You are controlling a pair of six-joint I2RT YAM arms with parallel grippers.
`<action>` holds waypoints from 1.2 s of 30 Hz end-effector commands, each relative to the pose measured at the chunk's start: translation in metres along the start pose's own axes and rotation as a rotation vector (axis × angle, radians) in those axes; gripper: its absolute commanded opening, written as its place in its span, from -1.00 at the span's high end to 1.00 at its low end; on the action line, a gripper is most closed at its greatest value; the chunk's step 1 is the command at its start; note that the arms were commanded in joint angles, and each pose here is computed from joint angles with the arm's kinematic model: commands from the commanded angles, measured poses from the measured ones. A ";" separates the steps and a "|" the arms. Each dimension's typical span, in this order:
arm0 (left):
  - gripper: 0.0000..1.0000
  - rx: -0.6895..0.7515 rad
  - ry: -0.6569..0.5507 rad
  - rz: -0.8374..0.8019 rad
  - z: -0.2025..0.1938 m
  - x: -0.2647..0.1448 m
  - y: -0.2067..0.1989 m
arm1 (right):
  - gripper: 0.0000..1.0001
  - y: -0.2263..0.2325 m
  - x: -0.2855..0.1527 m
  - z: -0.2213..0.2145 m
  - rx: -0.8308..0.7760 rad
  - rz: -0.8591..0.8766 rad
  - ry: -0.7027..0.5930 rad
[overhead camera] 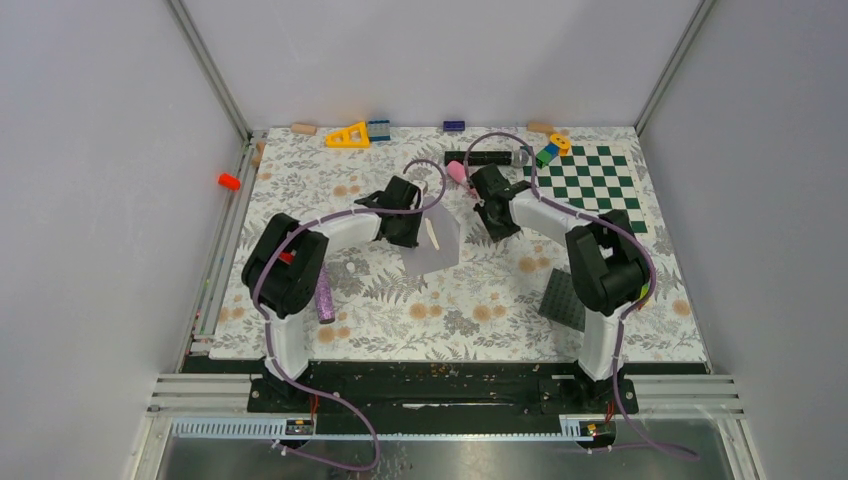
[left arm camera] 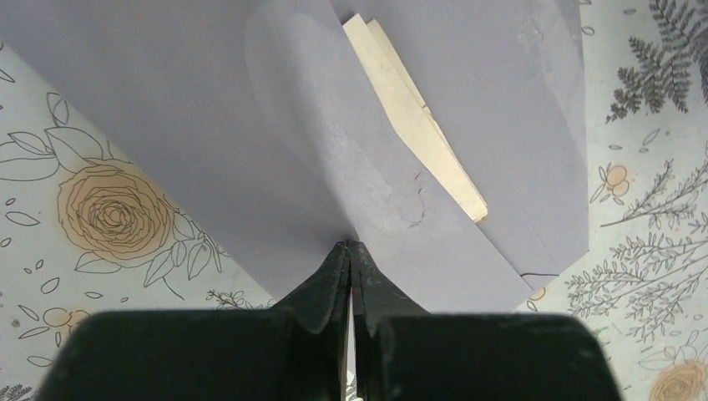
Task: Place the letter into the envelope and seal it
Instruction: Place the solid glue at the center of the board.
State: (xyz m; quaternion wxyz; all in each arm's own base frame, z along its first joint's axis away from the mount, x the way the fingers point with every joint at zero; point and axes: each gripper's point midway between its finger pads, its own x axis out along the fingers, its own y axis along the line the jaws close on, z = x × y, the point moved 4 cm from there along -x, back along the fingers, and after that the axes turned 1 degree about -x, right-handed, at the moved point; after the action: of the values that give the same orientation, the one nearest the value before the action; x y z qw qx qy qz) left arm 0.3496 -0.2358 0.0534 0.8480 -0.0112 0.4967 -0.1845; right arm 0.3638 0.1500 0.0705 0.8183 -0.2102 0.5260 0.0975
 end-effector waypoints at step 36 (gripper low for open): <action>1.00 -0.010 0.033 -0.069 -0.018 -0.016 0.013 | 0.52 0.026 -0.003 -0.009 -0.435 -0.341 -0.106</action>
State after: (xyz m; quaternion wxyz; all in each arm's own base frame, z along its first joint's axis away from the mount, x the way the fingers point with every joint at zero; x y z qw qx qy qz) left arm 0.3379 -0.2227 0.0540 0.8345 -0.0316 0.5057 -0.2166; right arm 0.3451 0.1604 0.0634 0.7934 -0.4626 0.3899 0.0673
